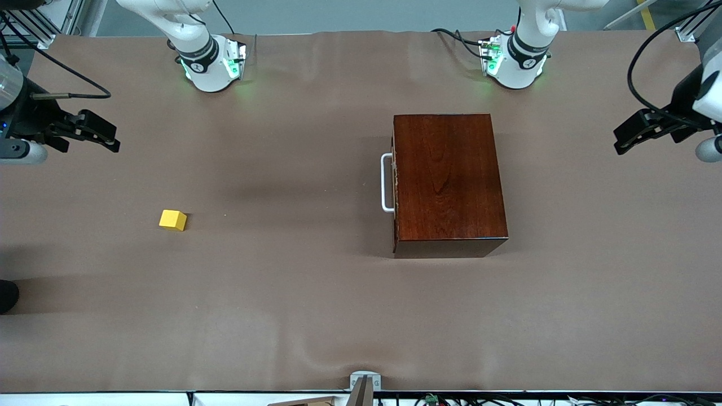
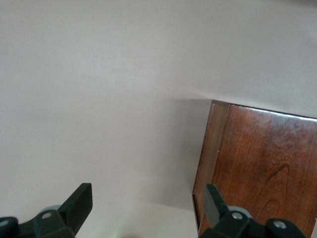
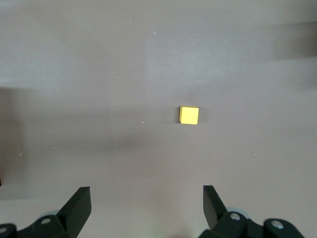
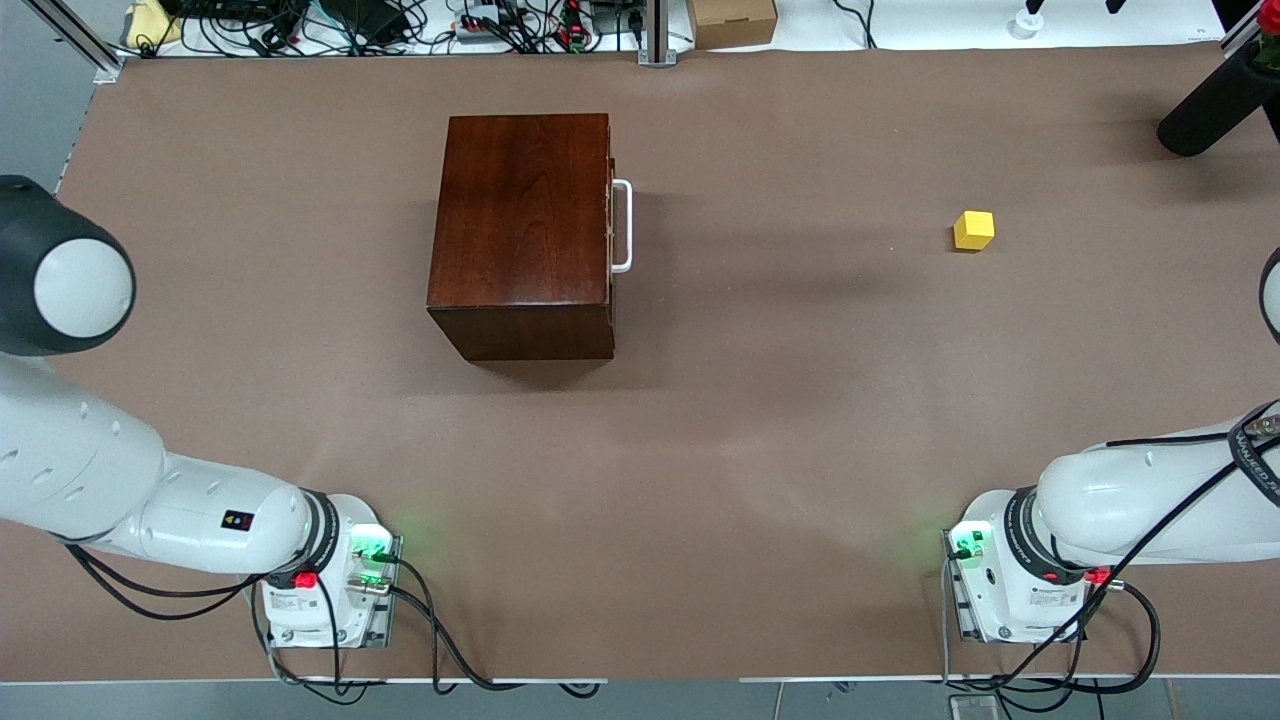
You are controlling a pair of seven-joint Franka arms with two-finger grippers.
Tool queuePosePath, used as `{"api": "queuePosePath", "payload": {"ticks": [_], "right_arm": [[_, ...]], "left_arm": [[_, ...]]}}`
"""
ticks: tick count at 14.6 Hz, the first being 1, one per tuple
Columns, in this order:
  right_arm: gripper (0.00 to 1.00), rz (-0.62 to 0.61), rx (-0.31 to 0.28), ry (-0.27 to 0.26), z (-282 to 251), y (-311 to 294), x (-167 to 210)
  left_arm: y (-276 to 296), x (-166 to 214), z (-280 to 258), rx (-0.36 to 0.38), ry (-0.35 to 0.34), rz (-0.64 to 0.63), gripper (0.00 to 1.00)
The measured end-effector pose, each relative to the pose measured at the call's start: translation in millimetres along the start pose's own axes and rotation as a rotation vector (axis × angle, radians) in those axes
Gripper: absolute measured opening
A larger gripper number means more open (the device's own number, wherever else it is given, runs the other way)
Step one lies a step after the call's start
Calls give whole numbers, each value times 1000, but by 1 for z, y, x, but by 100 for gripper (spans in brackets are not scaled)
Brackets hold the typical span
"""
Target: Open drawer, take yellow block, close drawer
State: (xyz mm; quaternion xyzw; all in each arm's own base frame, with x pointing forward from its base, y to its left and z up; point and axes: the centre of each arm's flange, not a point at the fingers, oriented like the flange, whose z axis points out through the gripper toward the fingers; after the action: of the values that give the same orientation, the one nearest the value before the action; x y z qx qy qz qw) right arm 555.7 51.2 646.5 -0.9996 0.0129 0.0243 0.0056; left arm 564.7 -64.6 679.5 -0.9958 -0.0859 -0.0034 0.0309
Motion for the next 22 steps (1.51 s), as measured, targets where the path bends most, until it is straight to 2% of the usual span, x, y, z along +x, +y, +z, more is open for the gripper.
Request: {"api": "queuePosePath", "payload": {"ticks": [6,13,22], "right_arm": [[100,-7,0,3,0,-8,-1],[100,-12,-17,6,0,-8,-1],[100,-65,-21,11,-1,54,5]], "left_arm": [[-23,-16,24,-5,7,103,100],[-2,-40,29,0,16,168,100],[-3,-46,18,-16,36,228,100]]}}
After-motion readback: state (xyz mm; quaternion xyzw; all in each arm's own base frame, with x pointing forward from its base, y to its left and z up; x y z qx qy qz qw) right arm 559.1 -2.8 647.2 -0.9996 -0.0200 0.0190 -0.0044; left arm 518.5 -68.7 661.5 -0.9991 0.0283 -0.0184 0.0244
